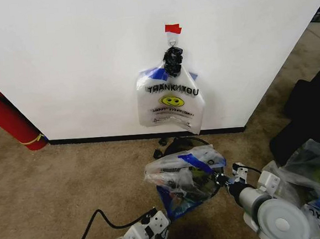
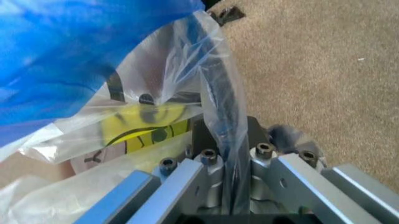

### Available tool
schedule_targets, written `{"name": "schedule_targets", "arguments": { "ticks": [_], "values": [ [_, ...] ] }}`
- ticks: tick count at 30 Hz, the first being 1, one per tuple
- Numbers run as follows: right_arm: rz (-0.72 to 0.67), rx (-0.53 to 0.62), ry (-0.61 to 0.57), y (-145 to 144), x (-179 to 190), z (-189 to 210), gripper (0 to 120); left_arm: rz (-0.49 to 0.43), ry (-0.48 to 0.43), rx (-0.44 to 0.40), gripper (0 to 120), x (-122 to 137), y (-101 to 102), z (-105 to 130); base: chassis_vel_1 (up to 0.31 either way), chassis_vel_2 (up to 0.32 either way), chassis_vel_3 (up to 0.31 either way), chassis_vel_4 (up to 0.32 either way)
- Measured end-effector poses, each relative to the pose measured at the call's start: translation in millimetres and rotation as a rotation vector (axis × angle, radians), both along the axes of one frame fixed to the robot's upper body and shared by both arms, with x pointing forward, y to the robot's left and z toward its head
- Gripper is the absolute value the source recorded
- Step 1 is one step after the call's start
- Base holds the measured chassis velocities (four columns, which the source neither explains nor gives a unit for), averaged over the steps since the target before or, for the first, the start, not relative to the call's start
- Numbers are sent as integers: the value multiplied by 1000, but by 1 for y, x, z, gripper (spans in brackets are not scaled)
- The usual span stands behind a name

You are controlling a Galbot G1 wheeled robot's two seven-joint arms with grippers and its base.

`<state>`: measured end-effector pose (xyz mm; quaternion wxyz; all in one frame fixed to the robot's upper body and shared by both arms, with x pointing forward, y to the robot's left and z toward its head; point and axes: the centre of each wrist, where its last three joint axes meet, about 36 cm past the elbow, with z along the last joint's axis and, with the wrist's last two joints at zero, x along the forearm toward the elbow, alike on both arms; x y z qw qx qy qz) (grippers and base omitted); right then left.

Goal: Pick up the garbage bag from the wall and place it over the trash bin.

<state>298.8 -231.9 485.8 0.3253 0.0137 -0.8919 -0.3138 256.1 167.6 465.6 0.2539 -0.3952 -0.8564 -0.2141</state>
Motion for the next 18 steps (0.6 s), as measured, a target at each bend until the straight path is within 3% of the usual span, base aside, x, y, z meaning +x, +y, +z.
{"name": "schedule_targets", "arguments": {
  "ticks": [9,14,18],
  "values": [
    [7,-10,8,-1,-5,2,0,67,-60,49,0,29,-2,-40,0,0,0,0],
    [5,-15,7,-1,-5,1,0,84,-83,50,0,32,2,-38,0,0,0,0],
    [-1,-18,6,-1,-1,-1,0,75,-89,79,7,26,5,-27,0,0,0,0]
  ]
}}
